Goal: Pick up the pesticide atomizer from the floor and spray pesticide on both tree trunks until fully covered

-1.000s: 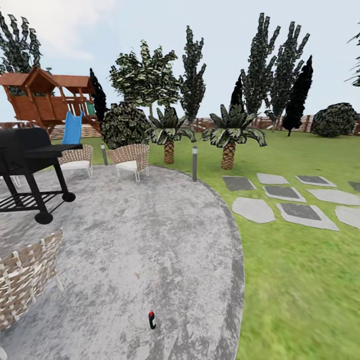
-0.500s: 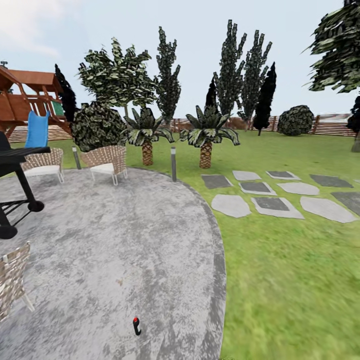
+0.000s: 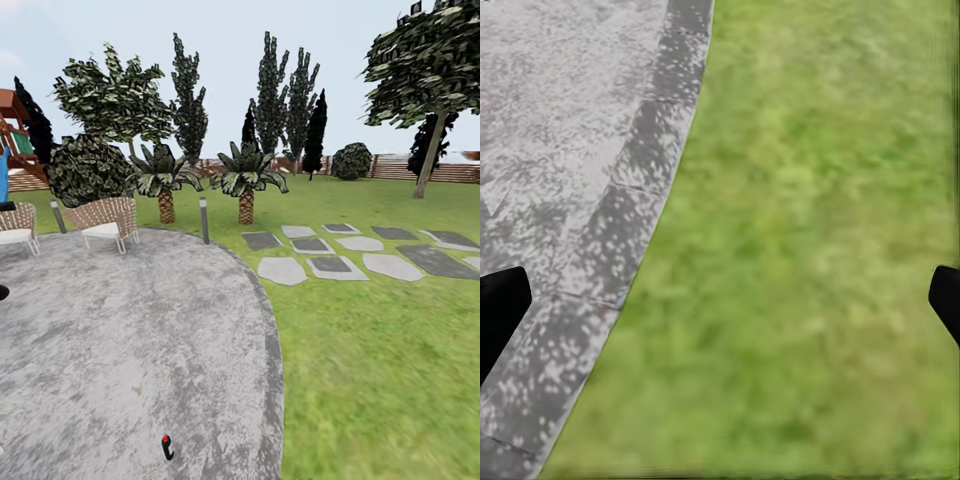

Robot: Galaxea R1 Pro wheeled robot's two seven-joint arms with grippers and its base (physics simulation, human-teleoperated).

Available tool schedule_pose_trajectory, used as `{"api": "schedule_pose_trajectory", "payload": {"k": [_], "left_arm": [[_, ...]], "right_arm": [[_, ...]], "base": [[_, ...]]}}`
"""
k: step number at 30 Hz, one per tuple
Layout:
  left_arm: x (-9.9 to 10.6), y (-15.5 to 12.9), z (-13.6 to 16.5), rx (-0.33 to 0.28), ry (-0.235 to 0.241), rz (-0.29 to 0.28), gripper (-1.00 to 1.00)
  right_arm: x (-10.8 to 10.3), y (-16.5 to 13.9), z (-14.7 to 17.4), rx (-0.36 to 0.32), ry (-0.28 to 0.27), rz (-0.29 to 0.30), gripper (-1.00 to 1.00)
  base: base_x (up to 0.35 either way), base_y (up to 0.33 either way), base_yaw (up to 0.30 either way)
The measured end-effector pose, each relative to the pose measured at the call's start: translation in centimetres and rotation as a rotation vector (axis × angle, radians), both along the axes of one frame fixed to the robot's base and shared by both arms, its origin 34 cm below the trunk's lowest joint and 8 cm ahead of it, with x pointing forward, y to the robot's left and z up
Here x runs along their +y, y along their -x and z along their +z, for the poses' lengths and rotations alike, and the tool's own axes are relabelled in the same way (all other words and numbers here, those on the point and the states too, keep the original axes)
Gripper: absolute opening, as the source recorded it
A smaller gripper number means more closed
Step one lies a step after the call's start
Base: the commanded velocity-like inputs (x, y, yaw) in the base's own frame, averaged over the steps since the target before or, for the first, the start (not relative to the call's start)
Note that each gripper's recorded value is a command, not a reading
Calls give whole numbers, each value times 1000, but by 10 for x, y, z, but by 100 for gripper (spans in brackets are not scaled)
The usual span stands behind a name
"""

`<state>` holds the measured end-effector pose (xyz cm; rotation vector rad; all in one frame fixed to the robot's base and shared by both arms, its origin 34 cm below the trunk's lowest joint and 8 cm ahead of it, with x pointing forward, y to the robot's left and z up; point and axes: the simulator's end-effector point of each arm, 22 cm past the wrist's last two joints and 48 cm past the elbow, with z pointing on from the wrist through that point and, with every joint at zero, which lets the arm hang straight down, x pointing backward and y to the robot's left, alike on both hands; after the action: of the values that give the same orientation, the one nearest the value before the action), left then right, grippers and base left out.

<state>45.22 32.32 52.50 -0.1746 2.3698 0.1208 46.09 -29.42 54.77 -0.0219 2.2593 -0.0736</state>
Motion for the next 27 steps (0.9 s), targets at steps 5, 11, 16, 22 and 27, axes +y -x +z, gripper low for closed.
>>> {"api": "schedule_pose_trajectory", "payload": {"k": [5, 11, 16, 22, 27], "left_arm": [[0, 0, 0, 0, 0, 0, 100], [0, 0, 0, 1, -1, -2, 100], [-1, 0, 0, 1, 0, -4, 100], [-2, 0, 0, 1, -1, -6, 100], [0, 0, 0, 1, -1, -3, 100]], "right_arm": [[0, 0, 0, 0, 0, -1, 100], [-1, -1, 1, -3, 0, -2, 100], [-2, -4, 5, -30, 5, 2, 100], [-12, -4, 6, -33, 18, 1, 100], [-14, -5, 7, -38, 19, -3, 100]], "base": [[0, 124, -208], [0, 10, -22], [0, 0, -1], [0, 4, 0], [0, 163, 0]]}}
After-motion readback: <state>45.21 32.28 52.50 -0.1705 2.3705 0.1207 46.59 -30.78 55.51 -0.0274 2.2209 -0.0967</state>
